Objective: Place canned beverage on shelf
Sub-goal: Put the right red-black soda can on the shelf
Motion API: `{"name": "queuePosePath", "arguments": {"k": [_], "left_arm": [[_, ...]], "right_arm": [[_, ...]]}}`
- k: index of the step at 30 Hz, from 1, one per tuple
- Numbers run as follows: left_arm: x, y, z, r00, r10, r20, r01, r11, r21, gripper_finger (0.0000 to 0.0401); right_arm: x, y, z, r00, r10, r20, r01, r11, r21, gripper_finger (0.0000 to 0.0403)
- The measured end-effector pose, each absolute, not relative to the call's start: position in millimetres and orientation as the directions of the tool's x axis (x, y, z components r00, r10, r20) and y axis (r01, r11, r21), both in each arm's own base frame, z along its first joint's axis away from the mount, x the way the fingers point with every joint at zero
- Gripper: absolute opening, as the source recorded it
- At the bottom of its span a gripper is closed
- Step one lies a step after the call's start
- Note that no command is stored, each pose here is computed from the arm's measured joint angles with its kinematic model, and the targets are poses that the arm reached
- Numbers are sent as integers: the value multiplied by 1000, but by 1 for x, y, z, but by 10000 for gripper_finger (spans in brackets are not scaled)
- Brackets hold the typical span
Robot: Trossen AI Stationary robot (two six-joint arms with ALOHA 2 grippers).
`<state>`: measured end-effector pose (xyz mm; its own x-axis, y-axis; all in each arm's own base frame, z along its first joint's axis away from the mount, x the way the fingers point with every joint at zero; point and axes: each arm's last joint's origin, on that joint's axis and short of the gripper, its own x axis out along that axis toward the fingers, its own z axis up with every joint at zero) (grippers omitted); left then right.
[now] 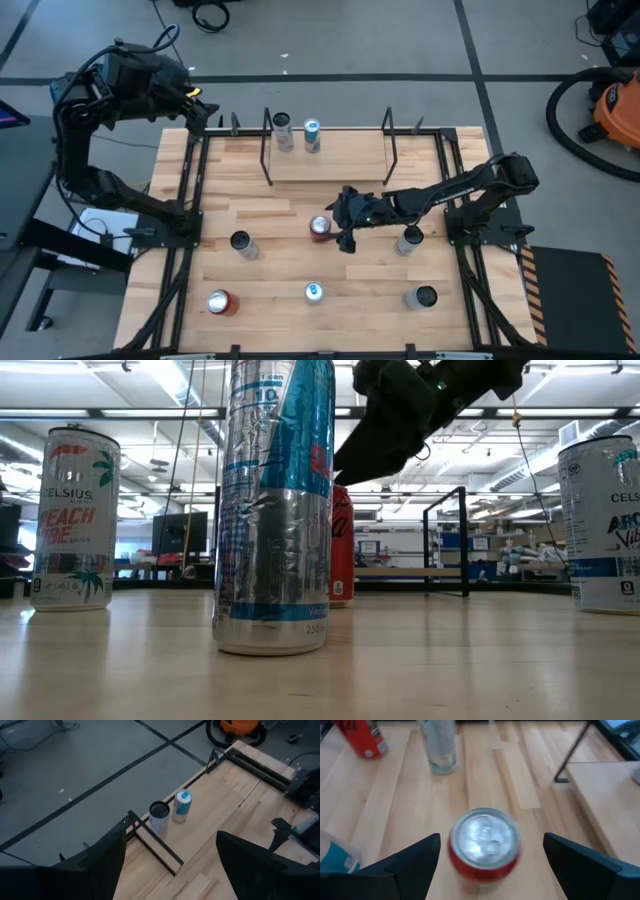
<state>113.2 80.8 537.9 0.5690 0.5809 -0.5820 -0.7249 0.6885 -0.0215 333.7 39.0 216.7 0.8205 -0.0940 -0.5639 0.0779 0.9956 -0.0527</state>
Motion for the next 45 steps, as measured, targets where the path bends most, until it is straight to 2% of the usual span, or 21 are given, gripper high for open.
{"name": "queuePosePath", "arguments": {"k": [4, 8, 23, 40, 45], "left_arm": [[112, 80, 525, 539, 561, -629, -727, 687, -10, 311], [115, 82, 511, 521, 549, -653, -735, 678, -17, 311], [128, 86, 464, 487, 508, -711, -708, 706, 19, 311], [108, 71, 409, 542, 528, -654, -708, 706, -16, 311], [103, 68, 389, 569, 544, -617, -707, 707, -28, 311]], "right_arm": [[337, 43, 212, 822, -67, -565, 40, 997, -61, 364], [338, 44, 207, 817, -109, -567, 59, 993, -105, 364], [346, 44, 196, 817, -99, -567, 61, 994, -86, 364], [354, 43, 177, 800, -131, -585, 89, 991, -100, 364], [355, 43, 171, 792, -135, -595, 90, 990, -104, 353]]}}
